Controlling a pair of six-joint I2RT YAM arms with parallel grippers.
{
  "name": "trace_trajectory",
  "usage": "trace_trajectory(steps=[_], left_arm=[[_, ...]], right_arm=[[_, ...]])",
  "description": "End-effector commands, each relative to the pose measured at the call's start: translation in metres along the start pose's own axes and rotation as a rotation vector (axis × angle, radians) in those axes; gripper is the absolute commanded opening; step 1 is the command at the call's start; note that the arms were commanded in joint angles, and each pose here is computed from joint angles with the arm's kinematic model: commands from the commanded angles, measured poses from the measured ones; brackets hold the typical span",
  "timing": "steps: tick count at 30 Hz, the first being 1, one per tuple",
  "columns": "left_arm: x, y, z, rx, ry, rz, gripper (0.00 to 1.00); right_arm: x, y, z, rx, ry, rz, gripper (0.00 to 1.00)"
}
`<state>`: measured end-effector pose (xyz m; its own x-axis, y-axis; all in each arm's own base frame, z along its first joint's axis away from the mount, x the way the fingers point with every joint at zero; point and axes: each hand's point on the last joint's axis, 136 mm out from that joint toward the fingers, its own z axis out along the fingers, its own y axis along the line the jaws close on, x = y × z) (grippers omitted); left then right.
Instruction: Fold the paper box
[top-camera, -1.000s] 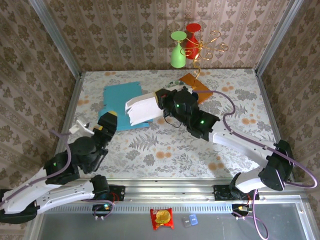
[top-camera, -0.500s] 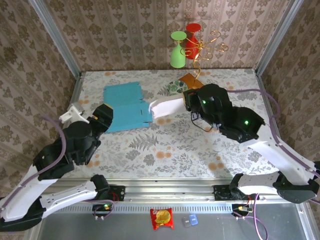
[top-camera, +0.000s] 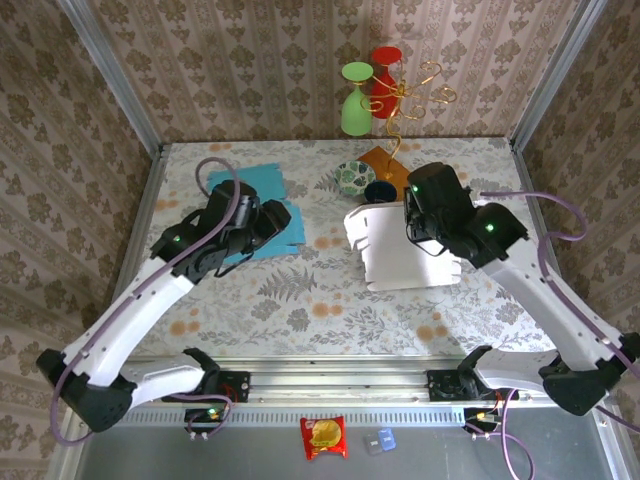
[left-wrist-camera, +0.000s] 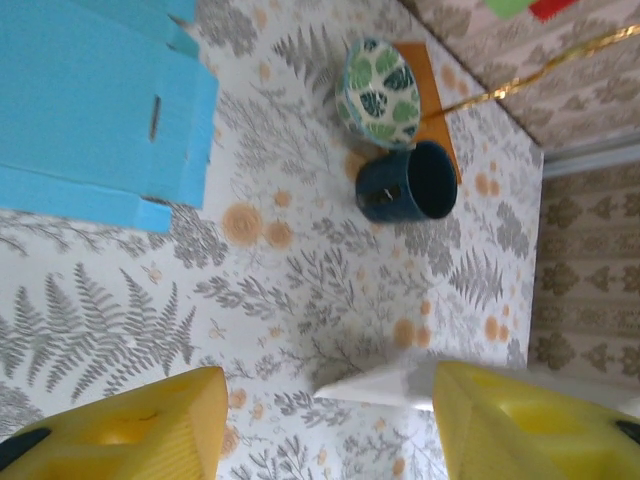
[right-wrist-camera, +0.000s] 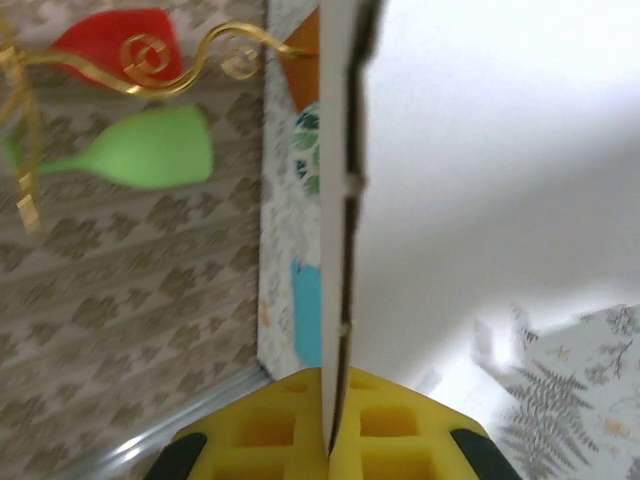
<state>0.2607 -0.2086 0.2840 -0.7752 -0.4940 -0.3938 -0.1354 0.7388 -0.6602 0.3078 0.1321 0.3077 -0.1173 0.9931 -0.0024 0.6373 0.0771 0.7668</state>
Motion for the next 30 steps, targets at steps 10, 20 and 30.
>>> trace_trajectory(steps=[10, 20, 30], left_arm=[[0.017, -0.131, 0.041, 0.276, 0.132, -0.013, 0.62], [0.044, -0.146, 0.082, 0.262, 0.223, -0.081, 0.57], [0.062, -0.139, 0.097, 0.224, 0.279, -0.100, 0.52]], right_arm=[[-0.001, -0.017, 0.060, 0.057, 0.081, 0.095, 0.00], [0.000, -0.022, 0.070, 0.070, 0.109, 0.117, 0.00], [0.001, -0.025, 0.074, 0.070, 0.119, 0.122, 0.00]])
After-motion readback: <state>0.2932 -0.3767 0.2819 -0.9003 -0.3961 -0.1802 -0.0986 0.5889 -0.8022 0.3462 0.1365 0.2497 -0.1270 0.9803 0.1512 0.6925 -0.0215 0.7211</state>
